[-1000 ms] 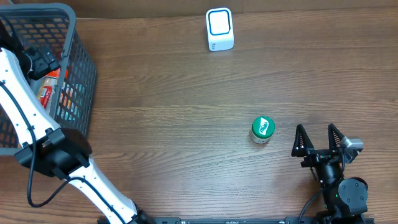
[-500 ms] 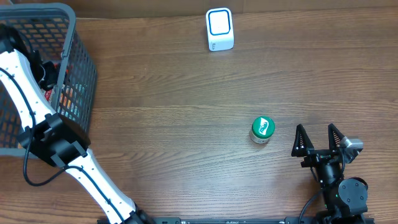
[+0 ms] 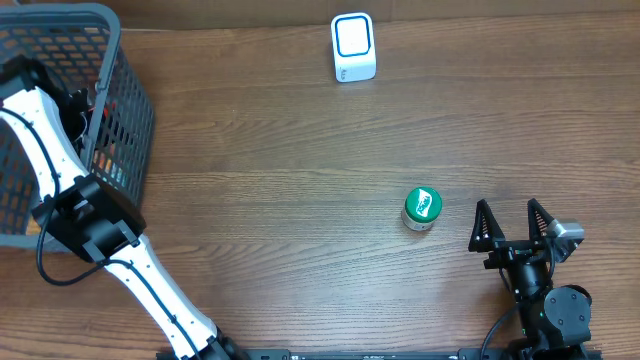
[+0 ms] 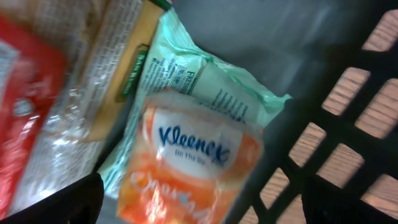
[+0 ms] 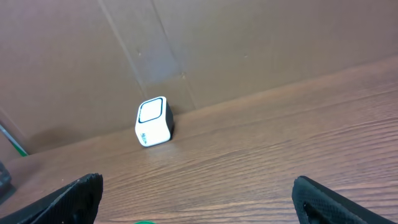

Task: Scan the item barcode

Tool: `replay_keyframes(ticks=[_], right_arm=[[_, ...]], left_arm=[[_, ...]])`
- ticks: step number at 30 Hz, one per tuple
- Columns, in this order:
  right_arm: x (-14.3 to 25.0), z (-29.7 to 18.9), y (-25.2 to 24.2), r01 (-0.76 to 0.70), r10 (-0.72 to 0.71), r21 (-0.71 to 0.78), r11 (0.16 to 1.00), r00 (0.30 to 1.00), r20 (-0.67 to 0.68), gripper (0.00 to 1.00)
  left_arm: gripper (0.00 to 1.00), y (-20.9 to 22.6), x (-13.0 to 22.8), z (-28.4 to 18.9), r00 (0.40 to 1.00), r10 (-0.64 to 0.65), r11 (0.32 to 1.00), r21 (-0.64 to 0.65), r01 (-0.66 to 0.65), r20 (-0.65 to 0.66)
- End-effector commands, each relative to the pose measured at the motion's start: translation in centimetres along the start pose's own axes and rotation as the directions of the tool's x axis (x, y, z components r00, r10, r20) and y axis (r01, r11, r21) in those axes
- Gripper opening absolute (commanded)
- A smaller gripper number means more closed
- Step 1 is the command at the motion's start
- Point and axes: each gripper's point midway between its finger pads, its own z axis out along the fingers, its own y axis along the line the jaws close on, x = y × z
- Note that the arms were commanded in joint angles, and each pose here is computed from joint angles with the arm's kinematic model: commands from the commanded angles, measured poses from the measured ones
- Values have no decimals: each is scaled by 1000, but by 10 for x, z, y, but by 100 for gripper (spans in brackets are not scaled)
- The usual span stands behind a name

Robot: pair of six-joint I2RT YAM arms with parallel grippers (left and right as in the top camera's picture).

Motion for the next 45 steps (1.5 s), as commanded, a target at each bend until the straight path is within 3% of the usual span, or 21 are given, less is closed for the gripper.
replay_keyframes(ticks=[1, 11, 22, 27, 33, 39, 45], right_arm=[[2, 0, -1, 4, -4, 2, 1000, 1000, 3, 100], [2, 0, -1, 4, -4, 2, 1000, 1000, 2, 100], [2, 0, -1, 4, -4, 2, 1000, 1000, 2, 100], [2, 0, -1, 4, -4, 2, 1000, 1000, 2, 100], [2, 0, -1, 4, -4, 2, 1000, 1000, 2, 100], [2, 0, -1, 4, -4, 2, 1000, 1000, 2, 100], [2, 0, -1, 4, -4, 2, 1000, 1000, 2, 100]], left_arm=[[91, -3, 4, 27, 999, 22, 998, 52, -20, -49], [85, -2, 4, 40, 998, 16, 998, 55, -12, -64], [91, -1, 25, 79, 988, 8, 998, 65, 2, -156], [89, -2, 31, 91, 984, 7, 998, 70, 5, -177], [70, -2, 32, 91, 984, -1, 998, 69, 14, -180], [63, -3, 32, 81, 984, -9, 998, 67, 22, -179], [59, -3, 15, 35, 995, -44, 998, 45, 48, -86]])
